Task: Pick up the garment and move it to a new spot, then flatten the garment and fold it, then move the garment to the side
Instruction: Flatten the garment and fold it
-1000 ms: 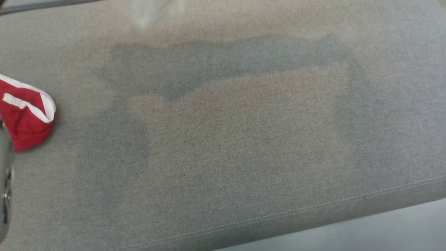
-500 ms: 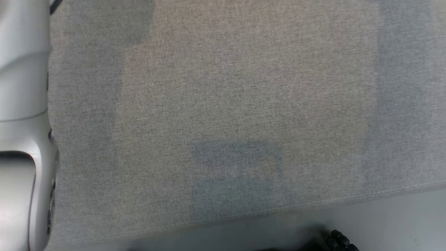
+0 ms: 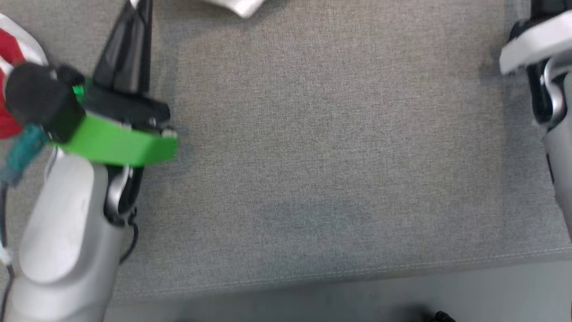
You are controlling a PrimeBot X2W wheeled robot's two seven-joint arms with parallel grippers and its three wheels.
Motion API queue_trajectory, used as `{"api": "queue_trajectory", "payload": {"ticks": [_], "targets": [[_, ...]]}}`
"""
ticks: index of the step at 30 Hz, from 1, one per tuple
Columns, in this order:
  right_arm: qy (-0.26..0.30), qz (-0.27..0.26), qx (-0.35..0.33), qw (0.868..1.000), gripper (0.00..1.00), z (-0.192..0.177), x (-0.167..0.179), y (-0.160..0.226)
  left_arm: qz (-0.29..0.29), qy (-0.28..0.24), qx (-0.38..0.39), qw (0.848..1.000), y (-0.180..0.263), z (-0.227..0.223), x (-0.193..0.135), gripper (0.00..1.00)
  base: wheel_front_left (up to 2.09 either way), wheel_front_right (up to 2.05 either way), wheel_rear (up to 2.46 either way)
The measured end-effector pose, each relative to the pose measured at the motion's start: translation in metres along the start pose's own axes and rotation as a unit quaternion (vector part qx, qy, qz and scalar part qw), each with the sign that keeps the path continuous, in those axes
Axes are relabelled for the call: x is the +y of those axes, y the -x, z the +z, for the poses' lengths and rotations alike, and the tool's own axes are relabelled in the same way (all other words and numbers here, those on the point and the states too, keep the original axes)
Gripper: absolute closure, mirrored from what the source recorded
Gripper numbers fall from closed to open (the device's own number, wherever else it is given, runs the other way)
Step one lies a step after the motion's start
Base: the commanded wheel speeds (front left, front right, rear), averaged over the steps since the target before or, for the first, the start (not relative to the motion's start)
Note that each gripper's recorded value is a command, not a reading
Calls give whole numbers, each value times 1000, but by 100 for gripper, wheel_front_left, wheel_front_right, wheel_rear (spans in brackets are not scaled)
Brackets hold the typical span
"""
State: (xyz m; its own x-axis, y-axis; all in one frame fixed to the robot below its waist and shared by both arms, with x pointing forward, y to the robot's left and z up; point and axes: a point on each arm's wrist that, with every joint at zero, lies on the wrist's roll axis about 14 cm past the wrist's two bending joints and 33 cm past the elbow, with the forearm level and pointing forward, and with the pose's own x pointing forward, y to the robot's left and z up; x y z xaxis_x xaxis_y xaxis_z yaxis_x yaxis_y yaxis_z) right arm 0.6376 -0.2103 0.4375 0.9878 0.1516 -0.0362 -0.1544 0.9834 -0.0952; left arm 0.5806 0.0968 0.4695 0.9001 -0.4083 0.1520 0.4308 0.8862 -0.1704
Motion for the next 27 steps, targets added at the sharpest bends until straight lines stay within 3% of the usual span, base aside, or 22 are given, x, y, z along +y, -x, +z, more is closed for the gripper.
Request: {"api": "queue_trajectory", "payload": {"ticks": [3, 8, 21, 27], "targets": [[-27, -1, 29, 999, 100, -16, 3, 45, 19, 17, 24, 999, 53, -4, -16, 100, 0, 0, 0], [-47, -22, 32, 998, 100, -8, -6, 95, 41, 16, 35, 998, 102, 7, -39, 100, 0, 0, 0], [-37, -67, 32, 997, 100, 14, -29, 209, 76, 21, 58, 995, 197, 30, -77, 100, 0, 0, 0], [-21, -78, 40, 996, 100, 14, -36, 252, 63, 18, 75, 995, 228, 33, -97, 100, 0, 0, 0]]}}
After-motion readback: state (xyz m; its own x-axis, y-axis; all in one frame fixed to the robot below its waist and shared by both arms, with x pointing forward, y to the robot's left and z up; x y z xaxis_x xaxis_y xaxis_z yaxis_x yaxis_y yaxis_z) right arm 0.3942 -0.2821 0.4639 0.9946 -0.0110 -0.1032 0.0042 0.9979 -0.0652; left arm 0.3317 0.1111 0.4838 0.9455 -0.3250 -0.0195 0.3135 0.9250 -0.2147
